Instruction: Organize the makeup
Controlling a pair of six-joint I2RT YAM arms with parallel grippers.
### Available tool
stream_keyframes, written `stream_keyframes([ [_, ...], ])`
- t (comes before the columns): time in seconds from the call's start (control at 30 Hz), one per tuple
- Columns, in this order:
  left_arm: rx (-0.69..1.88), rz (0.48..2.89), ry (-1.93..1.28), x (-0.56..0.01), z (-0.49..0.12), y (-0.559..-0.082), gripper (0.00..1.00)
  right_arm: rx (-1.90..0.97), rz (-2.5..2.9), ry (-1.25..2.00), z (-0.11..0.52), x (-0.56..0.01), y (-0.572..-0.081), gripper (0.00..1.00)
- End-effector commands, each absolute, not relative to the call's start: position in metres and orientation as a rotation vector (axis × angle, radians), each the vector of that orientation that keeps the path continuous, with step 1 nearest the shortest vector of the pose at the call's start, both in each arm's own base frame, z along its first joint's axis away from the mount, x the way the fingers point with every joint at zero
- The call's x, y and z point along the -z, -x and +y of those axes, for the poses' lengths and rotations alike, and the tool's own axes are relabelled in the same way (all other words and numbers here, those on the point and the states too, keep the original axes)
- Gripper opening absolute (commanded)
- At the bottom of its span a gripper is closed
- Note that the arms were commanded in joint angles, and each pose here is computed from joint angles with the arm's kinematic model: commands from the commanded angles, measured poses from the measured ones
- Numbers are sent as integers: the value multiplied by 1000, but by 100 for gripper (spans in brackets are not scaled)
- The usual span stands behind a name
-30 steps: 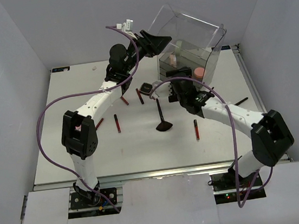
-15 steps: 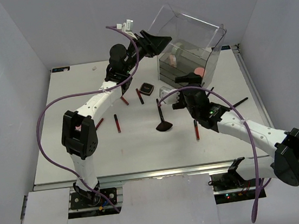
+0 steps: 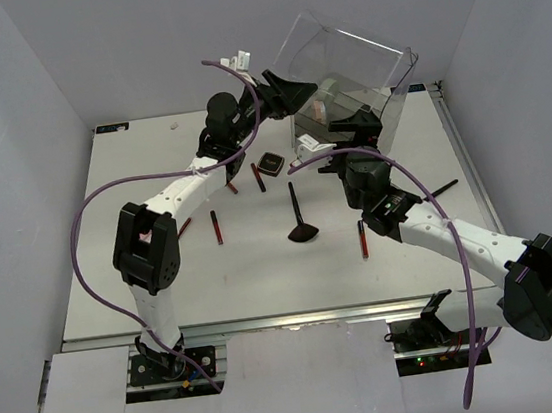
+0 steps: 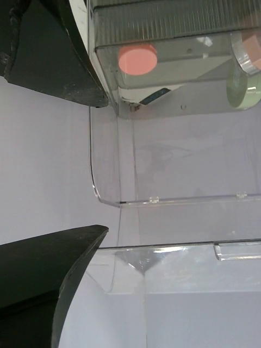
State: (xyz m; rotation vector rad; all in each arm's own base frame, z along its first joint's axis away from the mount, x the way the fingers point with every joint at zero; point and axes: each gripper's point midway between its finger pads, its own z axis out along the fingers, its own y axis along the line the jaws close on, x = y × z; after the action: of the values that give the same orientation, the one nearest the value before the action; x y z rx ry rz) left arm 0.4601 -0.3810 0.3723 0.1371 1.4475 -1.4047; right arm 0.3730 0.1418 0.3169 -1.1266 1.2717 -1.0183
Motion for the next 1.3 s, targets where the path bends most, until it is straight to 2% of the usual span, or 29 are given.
stream_keyframes([
  [0.0,1417,1324,-188,-421,-365,-430,91,1048,1197,920,135,-379,-371,95],
  [0.23,1356,1383,-155,-395,-347,-425,94,1035,1187,899,134,-390,-369,95],
  [0.43,1132,1503,-153,-343,-307,-416,98,1018,1199,914,135,-385,-369,94],
  [0.7,750,1902,-190,-226,-268,-447,98,974,1215,921,139,-382,-369,94],
  [0.83,594,2003,-247,-177,-264,-473,98,959,1226,919,140,-381,-371,92],
  [1.03,452,2026,-338,-134,-269,-504,98,949,1231,925,142,-380,-372,91],
  [1.27,318,1987,-432,-119,-282,-533,98,947,1237,932,144,-378,-374,91],
])
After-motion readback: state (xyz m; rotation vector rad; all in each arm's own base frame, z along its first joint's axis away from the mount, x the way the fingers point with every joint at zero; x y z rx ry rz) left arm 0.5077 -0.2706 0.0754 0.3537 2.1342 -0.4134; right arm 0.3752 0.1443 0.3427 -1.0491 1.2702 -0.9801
